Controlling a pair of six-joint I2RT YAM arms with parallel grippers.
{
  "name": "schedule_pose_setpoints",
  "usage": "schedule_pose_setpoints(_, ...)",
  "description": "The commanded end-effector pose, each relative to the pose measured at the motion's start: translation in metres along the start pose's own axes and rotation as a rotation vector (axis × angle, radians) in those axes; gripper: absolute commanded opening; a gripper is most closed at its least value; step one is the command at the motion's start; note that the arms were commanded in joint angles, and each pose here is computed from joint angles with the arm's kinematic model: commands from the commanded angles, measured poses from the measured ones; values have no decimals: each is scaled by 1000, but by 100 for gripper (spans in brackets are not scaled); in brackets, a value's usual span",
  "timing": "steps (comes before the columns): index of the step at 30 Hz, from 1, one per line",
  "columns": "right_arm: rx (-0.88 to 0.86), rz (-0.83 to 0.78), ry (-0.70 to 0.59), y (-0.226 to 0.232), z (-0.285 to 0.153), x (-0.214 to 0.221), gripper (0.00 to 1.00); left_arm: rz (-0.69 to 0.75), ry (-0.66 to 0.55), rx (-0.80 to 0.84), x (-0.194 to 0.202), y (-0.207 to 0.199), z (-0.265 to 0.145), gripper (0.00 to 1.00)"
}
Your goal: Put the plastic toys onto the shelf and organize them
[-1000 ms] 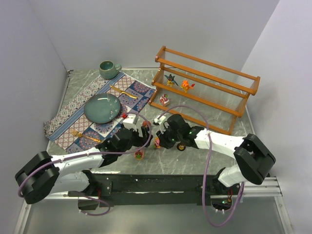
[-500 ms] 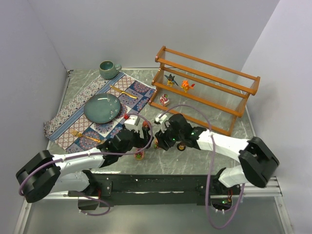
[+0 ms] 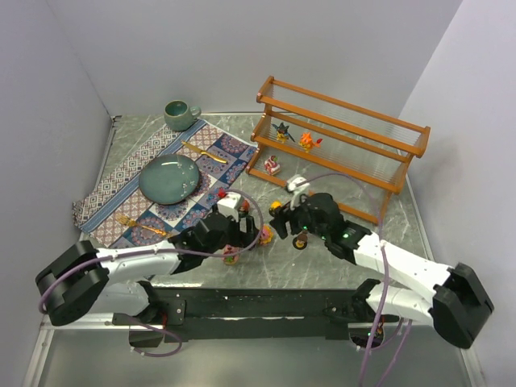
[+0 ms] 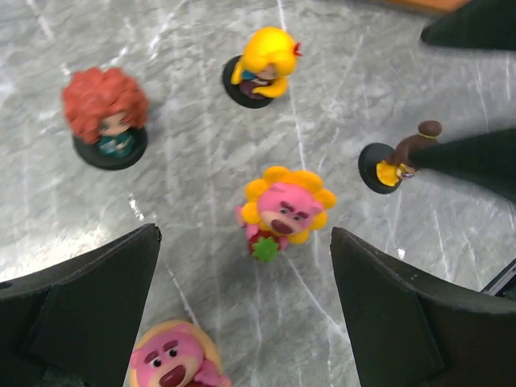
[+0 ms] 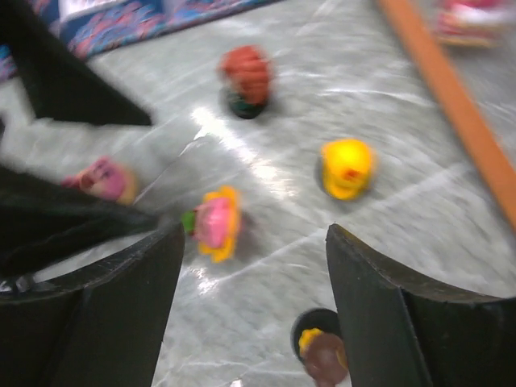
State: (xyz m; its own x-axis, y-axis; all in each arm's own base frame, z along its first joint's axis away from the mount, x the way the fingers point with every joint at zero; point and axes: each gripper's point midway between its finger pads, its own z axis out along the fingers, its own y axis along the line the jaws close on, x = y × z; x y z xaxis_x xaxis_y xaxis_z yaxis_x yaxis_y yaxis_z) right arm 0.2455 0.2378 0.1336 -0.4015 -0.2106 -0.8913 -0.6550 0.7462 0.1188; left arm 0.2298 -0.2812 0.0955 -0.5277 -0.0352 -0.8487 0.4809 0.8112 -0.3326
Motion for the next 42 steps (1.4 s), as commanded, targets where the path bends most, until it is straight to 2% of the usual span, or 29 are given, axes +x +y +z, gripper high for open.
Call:
schedule_pose_setpoints(1,185,185,-182,-49,-19,-30,81,88,16,81,-17,-29,7,93)
schedule_pose_setpoints(6,324,349,-283,-92,-40,-22,89,173,90,123,-17,-49,19,94)
schedule_pose_setpoints(8,348,380,-323,-99,-48,-23,91,199,155,100,-4,-45,25,93)
schedule_pose_setpoints(12,386,403,-378,-109,-58,-24,93,223,206,73,-4,-48,35,92)
schedule_pose_setpoints(19,373,402,-375,-108,-56,-24,93,296,309,87,15,-47,45,90)
schedule_pose_setpoints(25,363,394,-381,-107,-56,-25,93,340,334,153,25,-54,46,89)
schedule_pose_setpoints(42,336,387,-368,-104,-51,-23,93,384,276,107,14,-48,59,84)
